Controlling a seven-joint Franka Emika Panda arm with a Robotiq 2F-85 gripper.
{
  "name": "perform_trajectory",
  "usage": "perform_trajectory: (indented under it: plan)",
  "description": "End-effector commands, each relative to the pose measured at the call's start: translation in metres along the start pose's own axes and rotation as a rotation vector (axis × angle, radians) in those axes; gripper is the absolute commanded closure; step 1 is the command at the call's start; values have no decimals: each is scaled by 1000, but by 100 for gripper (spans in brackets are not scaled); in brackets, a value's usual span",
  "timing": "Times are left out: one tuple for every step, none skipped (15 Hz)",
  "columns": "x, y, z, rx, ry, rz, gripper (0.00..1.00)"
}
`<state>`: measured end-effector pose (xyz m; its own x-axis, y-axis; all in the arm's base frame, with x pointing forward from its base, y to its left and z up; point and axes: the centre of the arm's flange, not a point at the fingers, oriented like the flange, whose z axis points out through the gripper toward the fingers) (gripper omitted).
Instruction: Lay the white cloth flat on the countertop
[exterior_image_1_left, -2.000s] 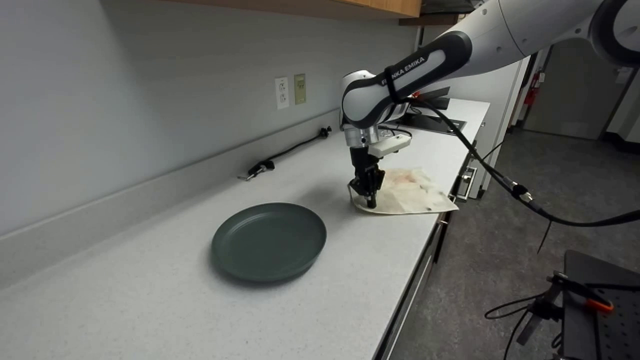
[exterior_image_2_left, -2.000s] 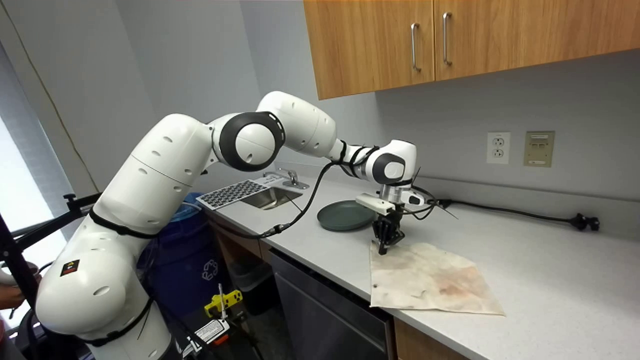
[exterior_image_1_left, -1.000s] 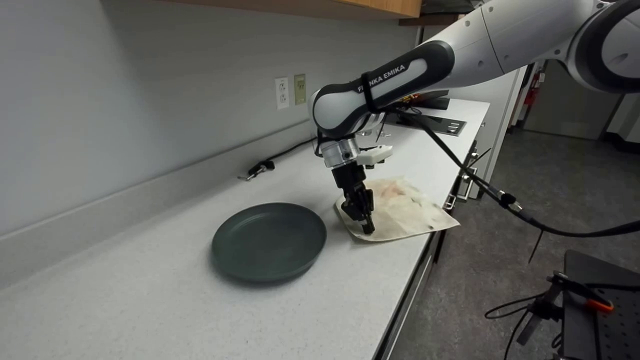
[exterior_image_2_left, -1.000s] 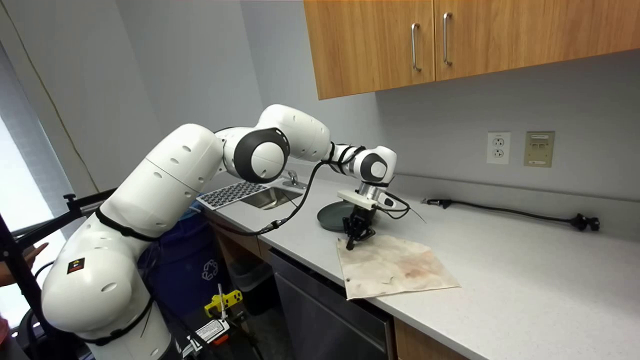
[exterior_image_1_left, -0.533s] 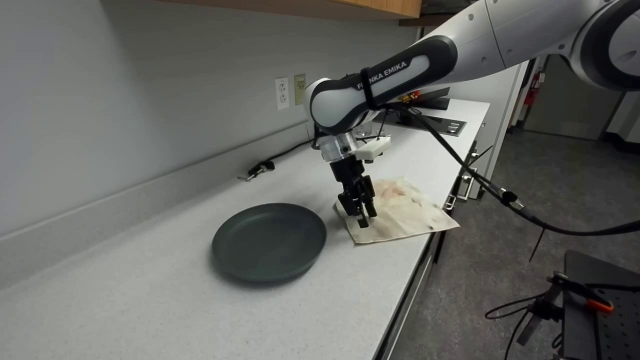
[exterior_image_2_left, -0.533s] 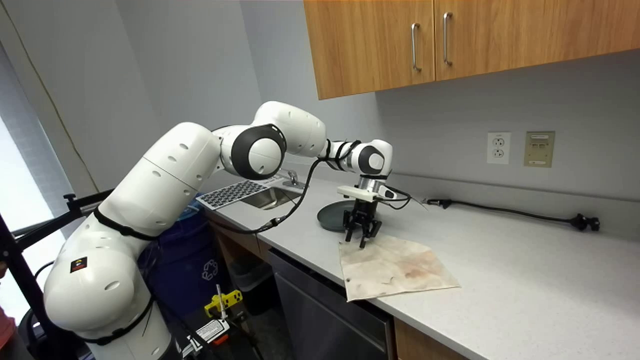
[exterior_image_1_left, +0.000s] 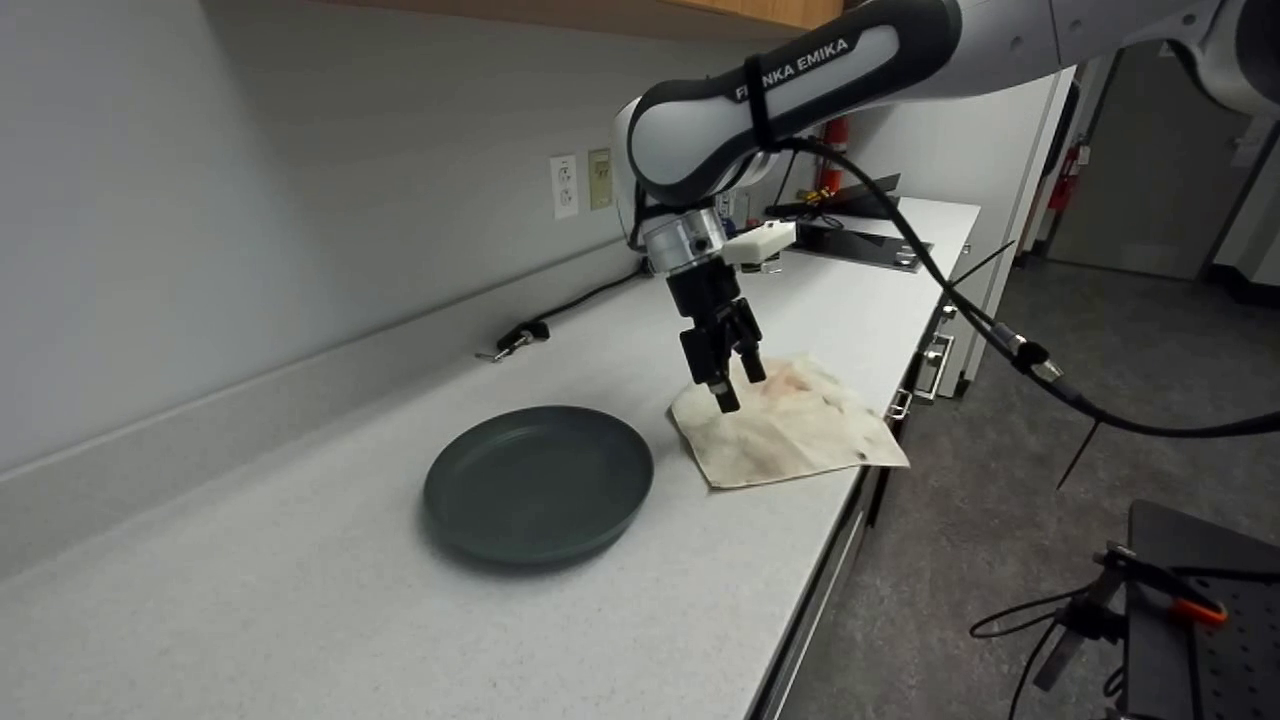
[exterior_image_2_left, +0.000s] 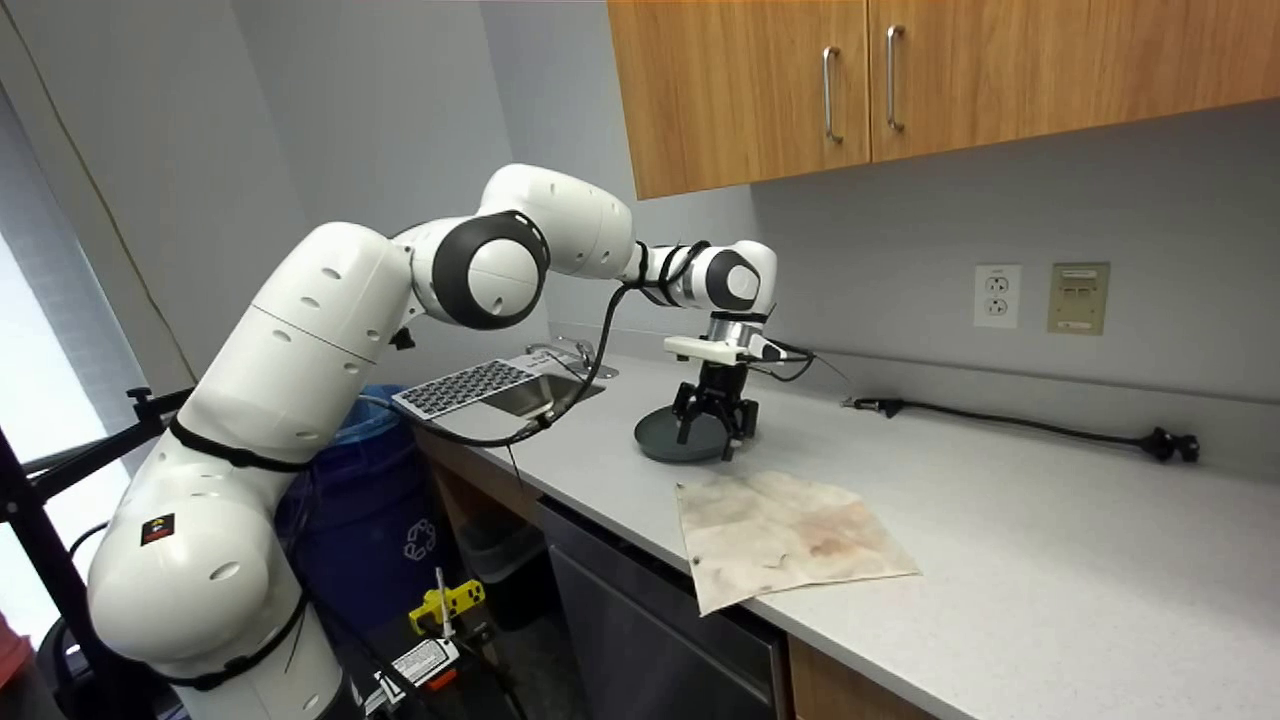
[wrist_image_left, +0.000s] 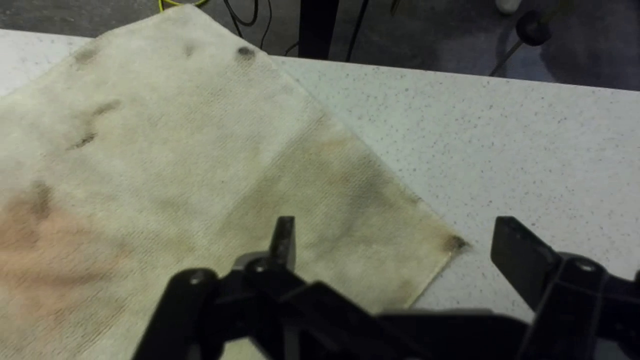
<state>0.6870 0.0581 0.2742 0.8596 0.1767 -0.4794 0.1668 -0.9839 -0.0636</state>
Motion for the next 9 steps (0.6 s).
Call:
perform_trajectory:
  plan:
    - [-51,-13,-5,-8,-13,35,0]
    - [-61,-16,-5,-12,-7,48,0]
    - [-70,-17,-4,-19,1,64,0]
    - [-80,-19,-3,-12,6,69,0]
    - [-91,-20,1,-9,15,81,0]
    - [-100,-20,4,-6,20,87,0]
    - [-108,-20,9,-7,33,91,0]
    - [-117,-21,12,-19,47,91,0]
    - [-125,-23,15,-46,72,97,0]
